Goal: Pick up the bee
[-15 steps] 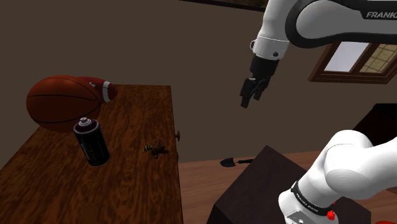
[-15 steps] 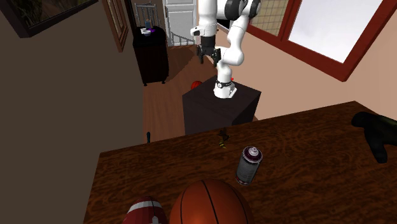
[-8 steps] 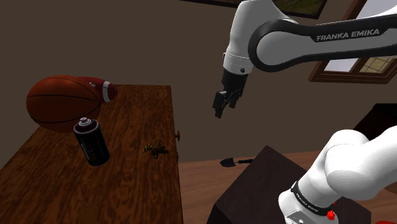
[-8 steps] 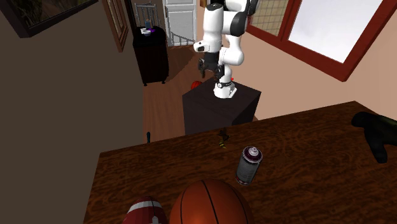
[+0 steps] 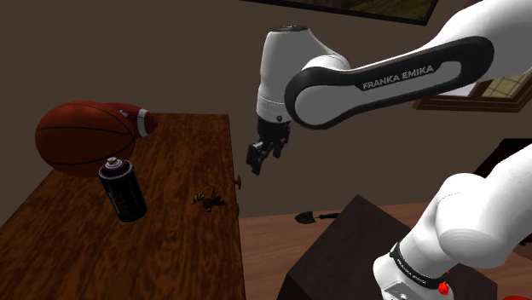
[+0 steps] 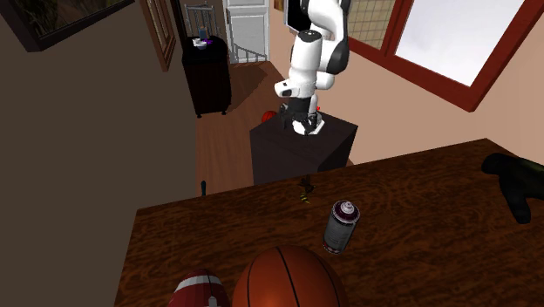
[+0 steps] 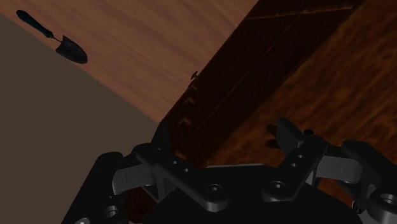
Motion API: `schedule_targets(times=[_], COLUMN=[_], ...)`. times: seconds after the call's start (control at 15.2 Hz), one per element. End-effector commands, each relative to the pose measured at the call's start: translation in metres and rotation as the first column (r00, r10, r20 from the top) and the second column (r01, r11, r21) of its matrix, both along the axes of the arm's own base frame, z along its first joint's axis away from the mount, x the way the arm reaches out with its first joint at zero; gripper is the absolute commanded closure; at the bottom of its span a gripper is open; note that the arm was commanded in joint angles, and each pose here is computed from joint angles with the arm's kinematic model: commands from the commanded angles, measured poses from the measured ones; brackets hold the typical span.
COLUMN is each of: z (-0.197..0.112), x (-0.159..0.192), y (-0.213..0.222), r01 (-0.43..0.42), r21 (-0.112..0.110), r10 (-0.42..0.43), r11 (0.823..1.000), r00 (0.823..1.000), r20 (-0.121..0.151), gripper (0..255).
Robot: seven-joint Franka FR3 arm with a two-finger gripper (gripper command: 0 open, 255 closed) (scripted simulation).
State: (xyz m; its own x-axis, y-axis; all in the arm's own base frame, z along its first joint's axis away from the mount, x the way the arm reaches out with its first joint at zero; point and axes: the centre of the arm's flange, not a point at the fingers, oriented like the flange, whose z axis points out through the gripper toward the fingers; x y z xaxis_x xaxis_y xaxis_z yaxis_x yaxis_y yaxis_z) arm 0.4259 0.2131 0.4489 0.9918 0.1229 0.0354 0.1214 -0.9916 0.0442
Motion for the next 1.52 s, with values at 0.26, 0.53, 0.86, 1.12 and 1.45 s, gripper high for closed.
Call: schedule_targets(times=[0.26,0.53,0.86,1.12,1.45], z=[-0.037,-0.064,-0.098,-0.12,-0.144], x=[0.039,0.062,0.09,0.095,0.095], y=[0.059,0.1,0.15,0.159,0.159], r01=[-0.047,-0.077,-0.114,-0.121,-0.121], r21=[-0.032,-0.055,-0.084,-0.089,-0.089], r10=[0.048,0.08,0.12,0.127,0.127], r11=[0.998,0.996,0.99,0.989,0.989], r00=[0.998,0.996,0.991,0.989,0.989], r20=[0.028,0.045,0.066,0.069,0.069], gripper=[0,0,0,0,0])
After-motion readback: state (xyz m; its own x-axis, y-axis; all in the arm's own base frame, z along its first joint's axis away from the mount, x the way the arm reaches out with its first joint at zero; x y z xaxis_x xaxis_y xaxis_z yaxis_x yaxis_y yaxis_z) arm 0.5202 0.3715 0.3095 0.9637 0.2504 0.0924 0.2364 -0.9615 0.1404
